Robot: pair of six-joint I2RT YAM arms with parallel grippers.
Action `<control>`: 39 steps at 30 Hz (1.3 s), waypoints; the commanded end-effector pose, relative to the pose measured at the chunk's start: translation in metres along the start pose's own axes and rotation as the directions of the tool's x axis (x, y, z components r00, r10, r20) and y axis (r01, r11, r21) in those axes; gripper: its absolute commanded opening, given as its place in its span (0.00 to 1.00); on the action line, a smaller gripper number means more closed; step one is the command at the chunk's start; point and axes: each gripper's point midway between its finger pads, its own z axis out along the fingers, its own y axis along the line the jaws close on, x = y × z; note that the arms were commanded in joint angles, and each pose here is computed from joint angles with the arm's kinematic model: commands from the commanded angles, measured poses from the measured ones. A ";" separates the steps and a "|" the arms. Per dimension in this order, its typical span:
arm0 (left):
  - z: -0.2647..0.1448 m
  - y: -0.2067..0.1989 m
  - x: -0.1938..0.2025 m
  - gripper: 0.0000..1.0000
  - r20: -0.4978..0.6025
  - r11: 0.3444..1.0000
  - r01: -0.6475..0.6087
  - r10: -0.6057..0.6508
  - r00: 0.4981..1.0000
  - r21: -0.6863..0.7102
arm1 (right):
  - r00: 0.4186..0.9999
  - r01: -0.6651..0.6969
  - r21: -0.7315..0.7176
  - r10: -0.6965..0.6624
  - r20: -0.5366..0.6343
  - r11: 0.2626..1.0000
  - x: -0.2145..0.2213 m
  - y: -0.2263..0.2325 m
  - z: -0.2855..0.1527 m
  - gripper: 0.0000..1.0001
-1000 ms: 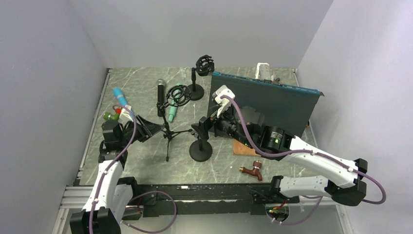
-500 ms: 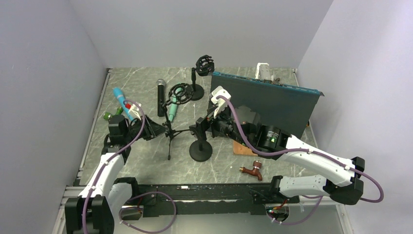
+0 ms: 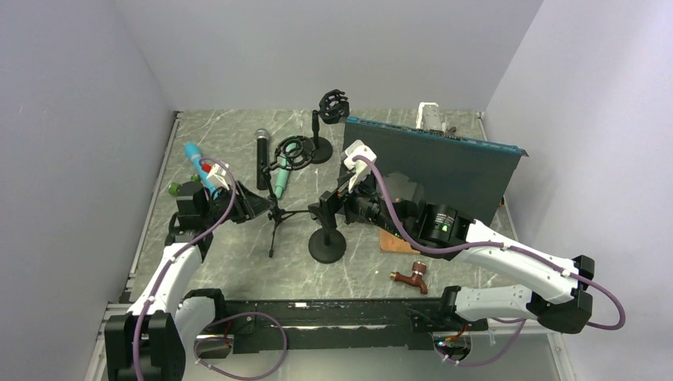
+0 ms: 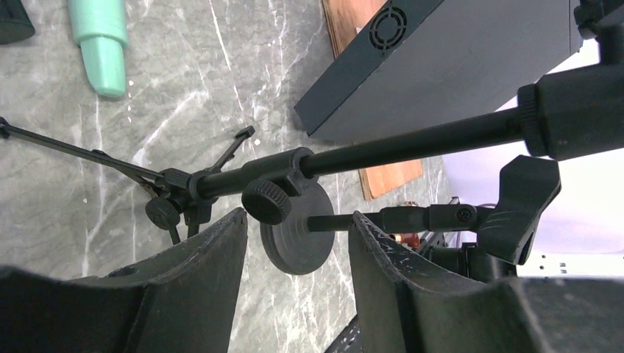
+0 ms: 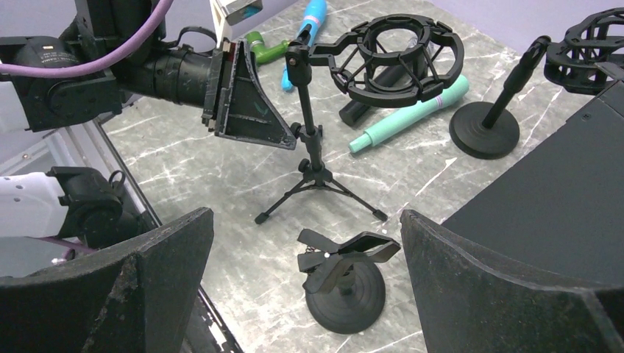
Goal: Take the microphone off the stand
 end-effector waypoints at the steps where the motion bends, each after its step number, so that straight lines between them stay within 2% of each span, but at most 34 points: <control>1: 0.000 -0.007 -0.019 0.56 0.029 0.997 -0.083 0.083 0.996 -0.003 | 0.995 -0.034 -0.006 0.035 0.093 0.999 -0.033 0.001 -0.010 1.00; 5: 0.005 -0.008 -0.019 0.51 0.014 0.997 -0.074 0.073 0.997 0.022 | 0.995 -0.030 -0.010 0.031 0.091 0.999 -0.033 0.002 -0.009 1.00; 10: 0.008 -0.012 -0.020 0.35 0.010 0.997 -0.053 0.053 0.999 0.062 | 0.995 -0.031 -0.011 0.032 0.090 0.999 -0.034 0.002 -0.009 1.00; 11: 0.008 -0.012 -0.019 0.28 0.009 0.997 -0.051 0.050 0.999 0.065 | 0.996 -0.031 -0.009 0.031 0.089 0.999 -0.034 0.002 -0.009 1.00; 13: 0.009 -0.011 -0.018 0.04 0.002 0.997 -0.039 0.039 0.999 0.061 | 0.996 -0.030 -0.008 0.031 0.089 1.000 -0.034 0.001 -0.009 1.00; 14: 0.009 -0.009 -0.016 0.00 -0.003 0.998 -0.028 0.028 1.000 0.053 | 0.996 -0.029 -0.008 0.030 0.088 1.000 -0.034 0.001 -0.008 1.00; 21: 0.010 -0.009 -0.011 0.01 -0.013 0.996 0.021 -0.020 1.000 0.084 | 0.996 -0.027 -0.013 0.028 0.088 1.000 -0.034 0.003 -0.008 1.00; 25: 0.007 -0.005 -0.015 0.34 0.000 0.999 -0.005 0.005 1.000 0.045 | 0.996 -0.029 -0.008 0.029 0.088 1.000 -0.034 0.002 -0.009 1.00; 27: 0.003 -0.004 -0.022 0.47 0.017 0.999 -0.024 0.024 1.000 0.044 | 0.996 -0.028 -0.003 0.028 0.085 1.000 -0.033 0.000 -0.010 1.00; 28: 0.001 -0.004 -0.027 0.51 0.027 0.998 -0.025 0.023 0.999 0.054 | 0.996 -0.028 -0.001 0.028 0.085 1.000 -0.033 0.000 -0.010 1.00; 34: 0.005 -0.008 -0.040 0.51 0.012 0.989 -0.016 0.014 1.000 0.149 | 0.996 -0.031 0.001 0.031 0.089 1.000 -0.033 -0.001 -0.010 1.00; 39: 0.011 -0.011 -0.043 0.50 -0.002 0.972 0.039 -0.039 0.999 0.230 | 0.995 -0.036 0.003 0.036 0.090 0.999 -0.032 -0.001 -0.010 1.00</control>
